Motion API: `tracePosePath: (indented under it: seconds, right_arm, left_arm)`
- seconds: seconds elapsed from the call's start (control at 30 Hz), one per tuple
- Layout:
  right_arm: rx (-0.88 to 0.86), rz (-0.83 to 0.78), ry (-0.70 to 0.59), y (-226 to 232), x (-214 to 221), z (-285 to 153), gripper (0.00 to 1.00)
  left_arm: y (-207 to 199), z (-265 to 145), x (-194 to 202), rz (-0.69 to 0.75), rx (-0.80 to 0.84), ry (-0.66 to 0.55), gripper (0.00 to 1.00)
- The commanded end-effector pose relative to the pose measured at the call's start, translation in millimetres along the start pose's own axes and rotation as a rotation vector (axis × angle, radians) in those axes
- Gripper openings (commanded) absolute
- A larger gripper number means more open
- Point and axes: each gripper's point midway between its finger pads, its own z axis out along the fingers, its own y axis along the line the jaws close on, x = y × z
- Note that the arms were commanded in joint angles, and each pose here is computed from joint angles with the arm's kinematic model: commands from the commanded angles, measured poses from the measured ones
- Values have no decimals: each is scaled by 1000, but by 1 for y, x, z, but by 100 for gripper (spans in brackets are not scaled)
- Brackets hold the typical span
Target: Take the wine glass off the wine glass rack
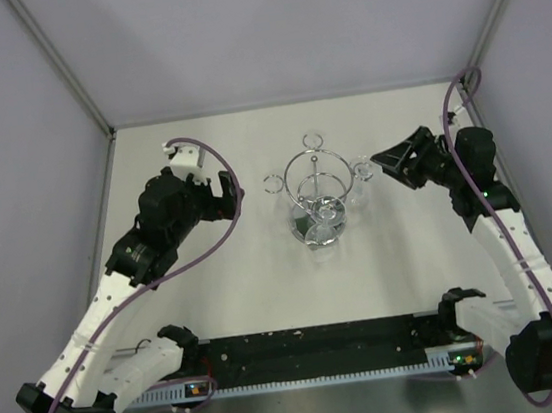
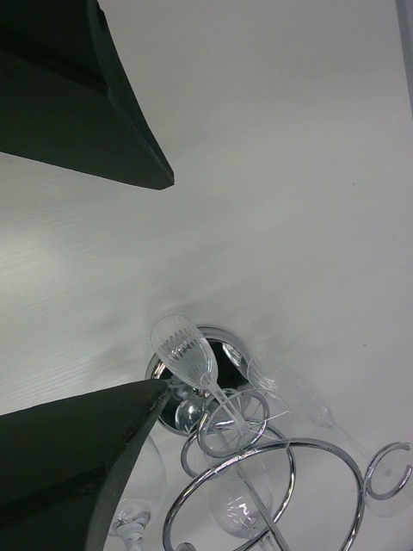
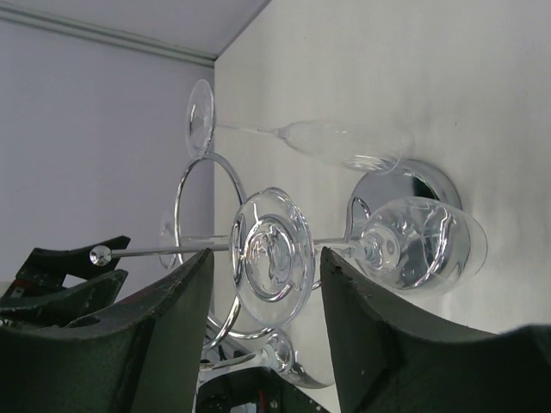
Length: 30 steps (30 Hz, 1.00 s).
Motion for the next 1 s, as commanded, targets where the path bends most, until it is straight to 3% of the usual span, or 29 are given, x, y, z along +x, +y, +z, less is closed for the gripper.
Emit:
tracePosePath:
  seconds: [0.0,0.47,0.7,0.9,0.97]
  right_arm:
    - [-53,-17,-8,11,-2,-3,52]
    - [-57,14,19,6,4,1,39]
    - [-63,34,36,4,8,3,25]
    - [-63,49,44,4,8,5,3]
    - [-62,50,41,5,7,5,0]
  left_arm:
    - [-5,-2,-10,5,25,-43,98]
    - [-5,-2,-10,5,23,-42,98]
    - [-5,-1,-10,6,26,-40,98]
    - [-5,-1,-9,4,27,-38,98]
    - [-6,0,-9,4,27,-38,98]
